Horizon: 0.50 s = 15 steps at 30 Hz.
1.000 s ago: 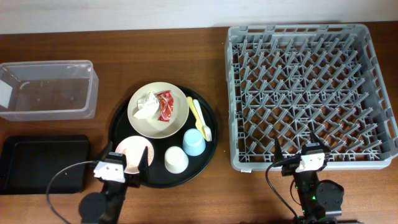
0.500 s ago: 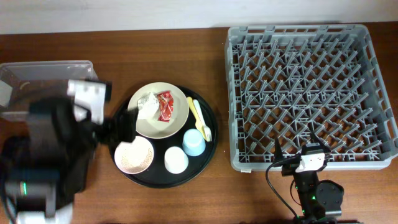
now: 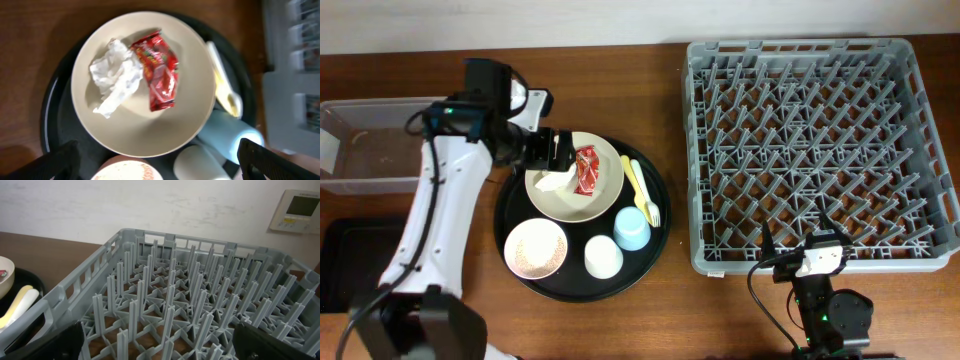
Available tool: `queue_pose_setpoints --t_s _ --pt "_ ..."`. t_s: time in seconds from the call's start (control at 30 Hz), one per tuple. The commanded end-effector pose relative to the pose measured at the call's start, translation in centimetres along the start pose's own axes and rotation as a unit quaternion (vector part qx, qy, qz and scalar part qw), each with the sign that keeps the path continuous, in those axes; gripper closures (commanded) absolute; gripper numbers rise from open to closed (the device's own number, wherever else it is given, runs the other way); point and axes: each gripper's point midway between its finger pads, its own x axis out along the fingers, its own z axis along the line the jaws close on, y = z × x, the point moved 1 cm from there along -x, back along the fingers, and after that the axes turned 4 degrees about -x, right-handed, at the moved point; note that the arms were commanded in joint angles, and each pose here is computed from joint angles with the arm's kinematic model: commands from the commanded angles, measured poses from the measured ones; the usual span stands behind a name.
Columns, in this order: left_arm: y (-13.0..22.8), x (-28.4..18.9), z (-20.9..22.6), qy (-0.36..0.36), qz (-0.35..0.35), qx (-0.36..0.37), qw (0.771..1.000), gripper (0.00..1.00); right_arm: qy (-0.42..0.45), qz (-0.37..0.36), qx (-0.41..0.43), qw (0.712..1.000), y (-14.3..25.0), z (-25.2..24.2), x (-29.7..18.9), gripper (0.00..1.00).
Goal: Sort waste into correct bins and load items into the dishwasher rack
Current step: 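Reach left gripper to the beige plate and grasp the white tissue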
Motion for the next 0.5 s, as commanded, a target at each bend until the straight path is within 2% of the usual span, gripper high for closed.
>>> queue_pose_setpoints --t_s 0.0,0.07,0.13,0.17,0.37,0.47 --pt "-0.1 1.1 1.0 -0.056 0.013 0.021 0.998 0.01 0.004 0.003 0.001 1.0 0.2 -0.1 0.0 0.02" --pt "0.1 1.9 1.0 -0.055 0.024 0.021 0.998 0.05 0.004 0.003 0.001 1.0 0.2 -0.1 0.0 0.02" --pt "0.6 2.9 1.0 -0.055 0.04 0.021 0.997 0.26 0.004 0.003 0.001 1.0 0.2 -0.1 0.0 0.02" --pt "0.9 3.6 1.2 -0.055 0.05 0.02 0.997 0.33 0.004 0.003 0.001 1.0 0.2 -0.1 0.0 0.02" --pt "2.5 8.3 3.5 -0.101 0.108 0.015 0.989 0.33 0.004 0.003 0.0 1.0 0.2 -0.1 0.0 0.02" --pt "1.8 9.6 2.9 -0.116 0.095 0.036 0.988 0.24 0.004 0.003 0.001 1.0 0.2 -0.1 0.0 0.02"
